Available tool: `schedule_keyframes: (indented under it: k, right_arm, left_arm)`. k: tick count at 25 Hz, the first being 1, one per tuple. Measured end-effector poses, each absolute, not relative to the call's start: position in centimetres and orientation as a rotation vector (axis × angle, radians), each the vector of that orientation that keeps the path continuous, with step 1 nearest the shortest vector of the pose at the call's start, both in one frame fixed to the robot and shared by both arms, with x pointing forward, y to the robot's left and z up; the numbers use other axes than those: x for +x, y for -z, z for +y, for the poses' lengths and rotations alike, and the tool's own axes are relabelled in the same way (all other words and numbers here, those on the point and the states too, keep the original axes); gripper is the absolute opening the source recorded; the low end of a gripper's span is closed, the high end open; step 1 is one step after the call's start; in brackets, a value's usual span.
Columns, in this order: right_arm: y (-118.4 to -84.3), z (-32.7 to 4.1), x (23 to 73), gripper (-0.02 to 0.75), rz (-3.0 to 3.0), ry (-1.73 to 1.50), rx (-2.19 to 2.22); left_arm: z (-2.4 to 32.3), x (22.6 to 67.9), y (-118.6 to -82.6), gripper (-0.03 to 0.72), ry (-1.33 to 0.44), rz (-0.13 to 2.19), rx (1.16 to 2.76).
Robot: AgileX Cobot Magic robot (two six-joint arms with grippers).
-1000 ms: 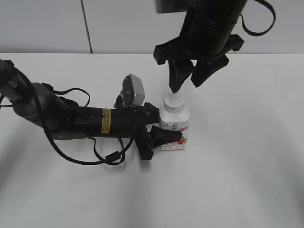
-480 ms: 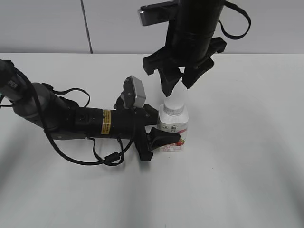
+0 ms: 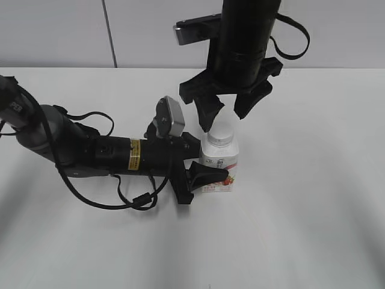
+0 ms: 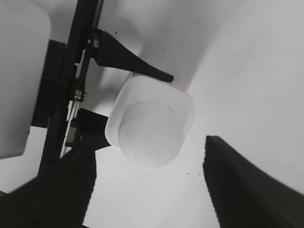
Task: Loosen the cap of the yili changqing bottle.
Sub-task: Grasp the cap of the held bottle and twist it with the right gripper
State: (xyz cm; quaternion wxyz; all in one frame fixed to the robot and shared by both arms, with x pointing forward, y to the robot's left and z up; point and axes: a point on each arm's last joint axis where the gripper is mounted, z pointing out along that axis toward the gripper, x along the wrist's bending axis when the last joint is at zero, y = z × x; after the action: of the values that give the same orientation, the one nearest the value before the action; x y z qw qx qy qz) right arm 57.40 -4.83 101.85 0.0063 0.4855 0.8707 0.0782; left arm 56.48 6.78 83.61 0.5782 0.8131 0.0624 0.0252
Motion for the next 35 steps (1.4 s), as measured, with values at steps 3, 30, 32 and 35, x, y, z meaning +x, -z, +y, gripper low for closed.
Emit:
schedule_keyframes:
  k: [3, 30, 32, 35]
  right_arm:
    - [-101.4, -4.8, 57.5, 0.567, 2.726, -0.229, 1.527]
    - [-99.7, -4.5, 57.9, 0.381, 2.765, -0.172, 1.483]
    - [-99.7, -4.5, 57.9, 0.381, 2.812, -0.172, 1.383]
    - [-99.7, -4.5, 57.9, 0.381, 2.926, -0.17, 1.092]
  left_arm:
    - [6.8, 56.5, -83.6, 0.387, -0.059, 0.146, 1.902]
    - [6.8, 56.5, -83.6, 0.387, -0.058, 0.147, 1.902]
    - [6.8, 56.5, -83.6, 0.387, -0.058, 0.147, 1.902]
    - [6.8, 56.5, -83.6, 0.387, -0.058, 0.147, 1.902]
